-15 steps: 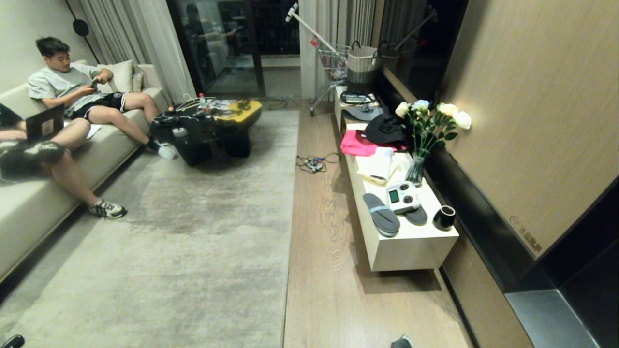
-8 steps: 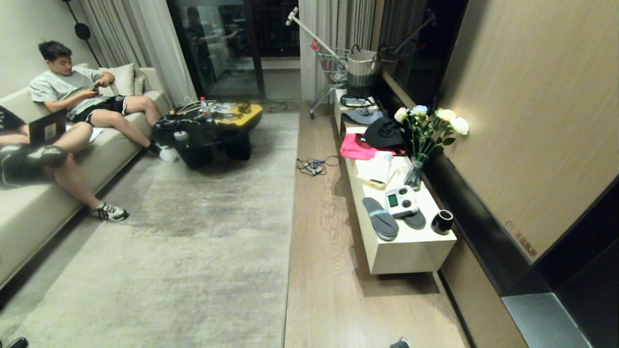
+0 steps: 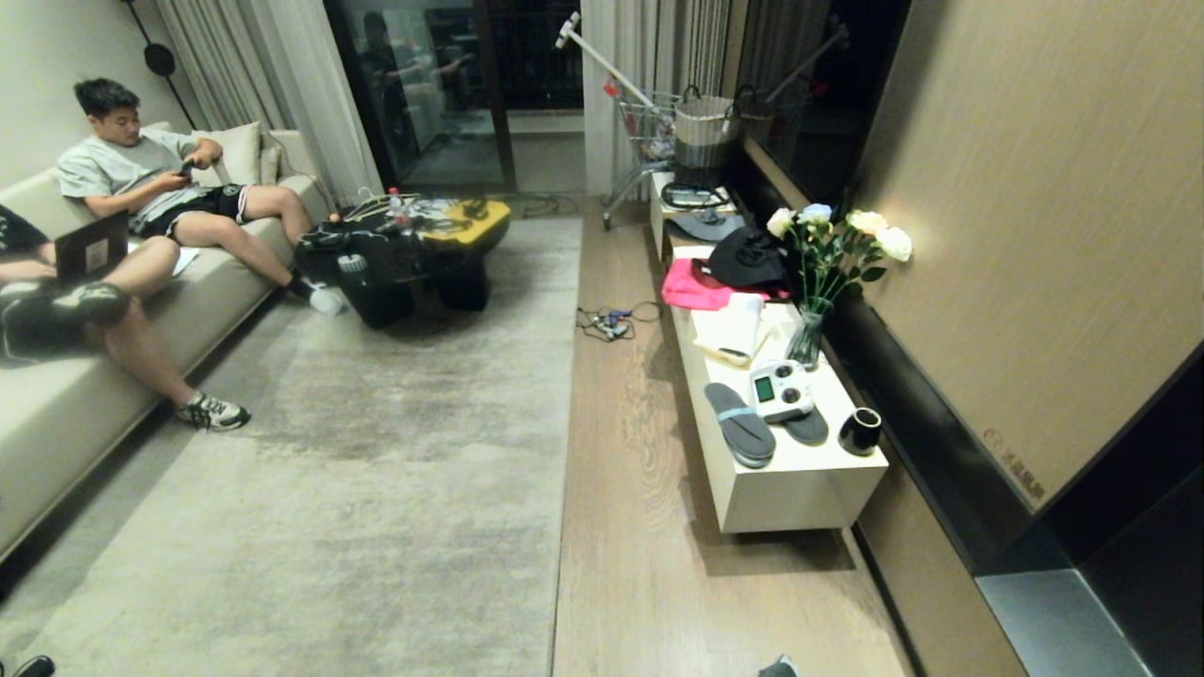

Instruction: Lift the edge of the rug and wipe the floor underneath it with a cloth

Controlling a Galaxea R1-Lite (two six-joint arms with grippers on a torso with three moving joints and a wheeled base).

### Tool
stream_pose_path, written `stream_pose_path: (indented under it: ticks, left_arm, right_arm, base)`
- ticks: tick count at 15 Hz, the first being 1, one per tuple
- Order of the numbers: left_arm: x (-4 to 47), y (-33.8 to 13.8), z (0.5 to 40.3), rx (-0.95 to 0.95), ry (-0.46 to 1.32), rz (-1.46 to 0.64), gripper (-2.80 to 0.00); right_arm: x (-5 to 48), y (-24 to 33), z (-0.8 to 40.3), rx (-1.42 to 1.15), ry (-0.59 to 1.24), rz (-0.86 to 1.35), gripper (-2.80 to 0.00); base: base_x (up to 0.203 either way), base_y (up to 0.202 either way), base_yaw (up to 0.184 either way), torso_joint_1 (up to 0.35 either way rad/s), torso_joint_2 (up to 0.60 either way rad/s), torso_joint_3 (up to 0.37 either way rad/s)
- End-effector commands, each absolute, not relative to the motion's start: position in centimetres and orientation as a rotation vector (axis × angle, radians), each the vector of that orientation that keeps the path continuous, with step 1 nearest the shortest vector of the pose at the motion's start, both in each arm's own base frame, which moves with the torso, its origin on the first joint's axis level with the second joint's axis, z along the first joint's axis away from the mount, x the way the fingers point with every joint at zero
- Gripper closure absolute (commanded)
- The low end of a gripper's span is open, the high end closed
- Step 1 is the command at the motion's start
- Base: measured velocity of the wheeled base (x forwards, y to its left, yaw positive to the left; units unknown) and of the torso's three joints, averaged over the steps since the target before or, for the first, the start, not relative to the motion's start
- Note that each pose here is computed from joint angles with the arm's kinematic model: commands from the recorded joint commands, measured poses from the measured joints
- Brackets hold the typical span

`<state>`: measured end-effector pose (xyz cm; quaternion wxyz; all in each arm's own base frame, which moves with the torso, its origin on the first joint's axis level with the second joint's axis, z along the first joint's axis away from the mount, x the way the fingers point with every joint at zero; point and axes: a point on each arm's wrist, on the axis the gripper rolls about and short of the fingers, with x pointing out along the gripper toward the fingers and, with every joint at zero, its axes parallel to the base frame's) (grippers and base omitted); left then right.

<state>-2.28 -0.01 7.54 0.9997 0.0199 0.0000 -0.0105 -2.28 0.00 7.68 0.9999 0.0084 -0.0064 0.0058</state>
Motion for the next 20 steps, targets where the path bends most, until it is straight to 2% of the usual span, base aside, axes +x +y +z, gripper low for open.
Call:
stream_pose_path:
  ticks: [1, 20]
  left_arm:
    - [-2.28, -0.01, 7.55, 0.040, 0.000, -0.021, 0.00]
    - [-2.28, -0.01, 7.55, 0.040, 0.000, -0.021, 0.00]
  right_arm:
    - [-2.27, 0.00, 7.69, 0.017, -0.012, 0.012, 0.00]
    - [-2.27, 0.00, 7.69, 0.020, -0.012, 0.012, 0.00]
  base:
    - [0.000, 0.000, 0.000, 0.000, 0.00, 0.000]
    - [0.000, 0.000, 0.000, 0.000, 0.00, 0.000]
